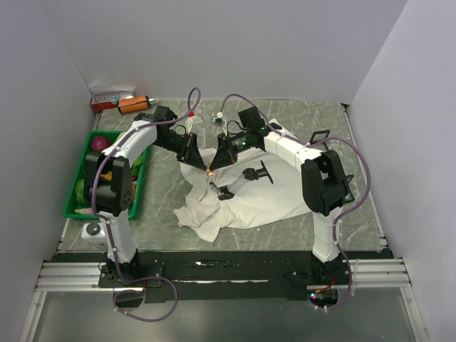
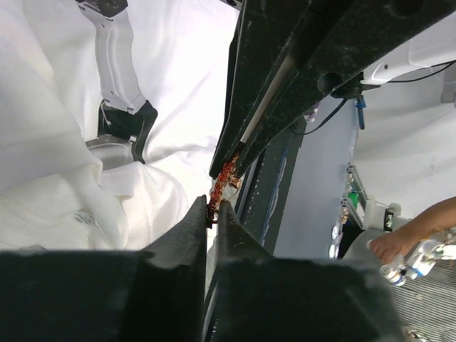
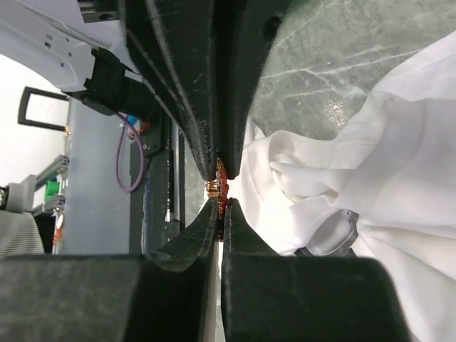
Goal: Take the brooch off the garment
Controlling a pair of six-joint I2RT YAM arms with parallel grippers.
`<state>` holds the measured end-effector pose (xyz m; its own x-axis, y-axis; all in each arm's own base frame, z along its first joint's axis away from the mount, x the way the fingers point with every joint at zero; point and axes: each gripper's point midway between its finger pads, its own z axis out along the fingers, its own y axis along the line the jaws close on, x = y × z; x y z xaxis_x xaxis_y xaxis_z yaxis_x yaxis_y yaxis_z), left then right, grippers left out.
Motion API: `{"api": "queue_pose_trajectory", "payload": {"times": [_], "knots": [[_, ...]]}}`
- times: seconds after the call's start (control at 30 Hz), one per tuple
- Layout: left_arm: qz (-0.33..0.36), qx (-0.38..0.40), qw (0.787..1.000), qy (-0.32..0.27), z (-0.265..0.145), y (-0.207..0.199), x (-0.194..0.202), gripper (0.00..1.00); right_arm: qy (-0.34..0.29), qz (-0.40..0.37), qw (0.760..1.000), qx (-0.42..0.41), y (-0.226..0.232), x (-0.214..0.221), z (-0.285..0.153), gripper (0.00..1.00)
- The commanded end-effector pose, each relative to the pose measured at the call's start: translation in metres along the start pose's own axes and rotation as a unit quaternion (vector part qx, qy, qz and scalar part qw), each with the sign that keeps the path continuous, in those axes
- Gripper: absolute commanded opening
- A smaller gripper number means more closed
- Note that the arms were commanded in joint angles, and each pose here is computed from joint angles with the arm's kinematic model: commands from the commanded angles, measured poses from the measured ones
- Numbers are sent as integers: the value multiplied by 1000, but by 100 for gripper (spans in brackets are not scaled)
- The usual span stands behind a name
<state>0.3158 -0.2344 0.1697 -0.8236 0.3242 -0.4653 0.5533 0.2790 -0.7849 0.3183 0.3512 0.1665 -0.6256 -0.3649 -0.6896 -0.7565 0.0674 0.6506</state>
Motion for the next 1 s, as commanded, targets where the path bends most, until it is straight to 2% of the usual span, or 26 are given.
{"api": "queue_pose_trajectory", "payload": {"times": [0.0, 0.07, 0.17, 0.23, 0.27, 0.3, 0.43, 0.53, 0.6, 0.77, 0.97], "knots": [[35, -10, 999, -17, -7, -7, -19, 32, -16, -53, 998, 38, 7, -23, -28, 0], [34, -18, 999, -23, -12, -5, -23, 48, -23, -77, 995, 64, 7, -28, -46, 0], [36, -21, 999, -29, -17, -5, -29, 54, -27, -78, 989, 118, -4, -25, -93, 0], [41, -27, 998, -31, -19, -3, -33, 68, -27, -70, 983, 170, -13, -16, -131, 0], [42, -29, 998, -32, -19, -2, -35, 77, -20, -90, 977, 190, -18, -12, -144, 0], [49, -33, 998, -36, -21, -2, -40, 99, -10, -81, 976, 202, -14, -3, -157, 0], [57, -58, 996, -41, -23, 7, -54, 99, 15, -75, 946, 315, -44, 26, -233, 0], [63, -89, 993, -42, -26, 20, -67, 99, 42, -53, 901, 428, -74, 53, -298, 0], [65, -96, 992, -46, -27, 23, -73, 99, 54, -42, 861, 503, -95, 65, -341, 0], [64, -100, 992, -52, -26, 25, -77, 100, 88, -50, 788, 607, -132, 72, -395, 0], [59, -120, 990, -49, -29, 26, -69, 99, 133, -42, 737, 661, -166, 80, -426, 0]]}}
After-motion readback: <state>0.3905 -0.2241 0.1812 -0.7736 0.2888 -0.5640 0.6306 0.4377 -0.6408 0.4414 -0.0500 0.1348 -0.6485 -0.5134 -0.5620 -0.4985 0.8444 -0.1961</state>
